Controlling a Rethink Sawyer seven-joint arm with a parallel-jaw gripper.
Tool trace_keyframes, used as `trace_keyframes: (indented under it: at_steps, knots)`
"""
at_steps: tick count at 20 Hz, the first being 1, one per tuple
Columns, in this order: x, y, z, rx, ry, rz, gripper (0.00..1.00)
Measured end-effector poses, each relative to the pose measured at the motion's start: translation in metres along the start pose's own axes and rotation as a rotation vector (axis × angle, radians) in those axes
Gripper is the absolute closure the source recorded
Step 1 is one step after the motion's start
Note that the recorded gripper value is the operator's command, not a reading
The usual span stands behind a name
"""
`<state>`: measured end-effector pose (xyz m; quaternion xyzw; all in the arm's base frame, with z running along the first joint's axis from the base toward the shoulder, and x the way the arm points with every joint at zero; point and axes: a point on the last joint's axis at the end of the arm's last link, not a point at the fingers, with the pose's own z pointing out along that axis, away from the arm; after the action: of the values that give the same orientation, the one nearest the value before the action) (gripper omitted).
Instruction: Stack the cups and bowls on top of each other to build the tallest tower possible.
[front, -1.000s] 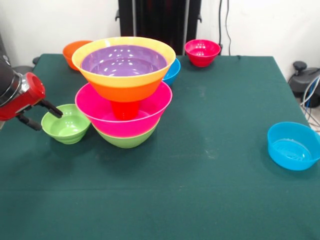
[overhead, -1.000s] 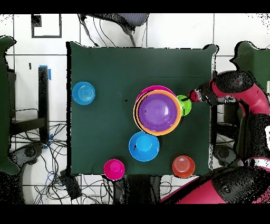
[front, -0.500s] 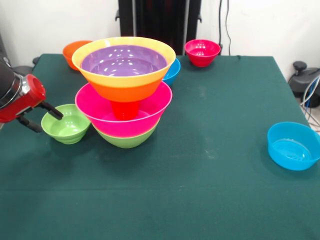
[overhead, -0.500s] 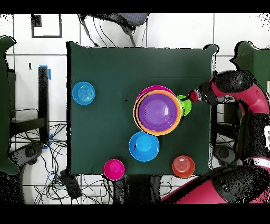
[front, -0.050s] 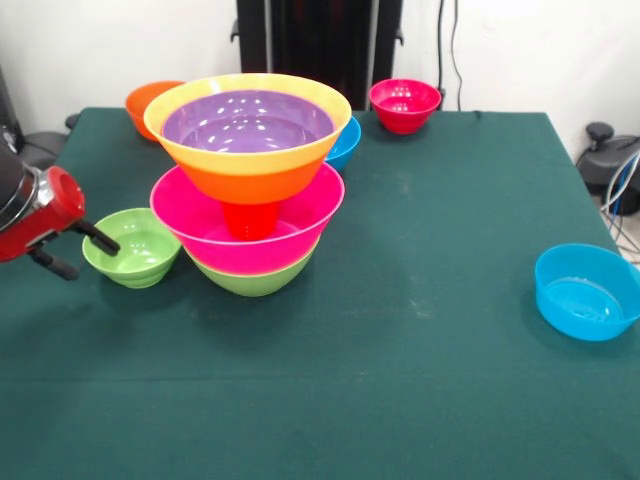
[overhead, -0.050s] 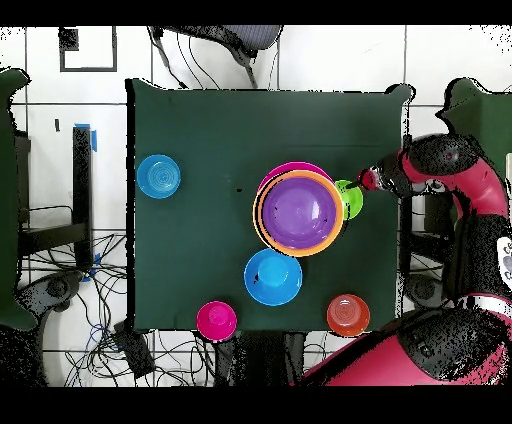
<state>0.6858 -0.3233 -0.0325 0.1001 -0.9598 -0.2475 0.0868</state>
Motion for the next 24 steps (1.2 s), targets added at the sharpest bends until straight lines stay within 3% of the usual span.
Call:
trace_keyframes:
  at_steps: [8, 24]
  knots:
    - [0.0, -0.014, 0.005, 0.015, -0.01, 0.013, 0.0]
    - [0.001, -0.014, 0.007, 0.019, -0.002, 0.011, 0.0]
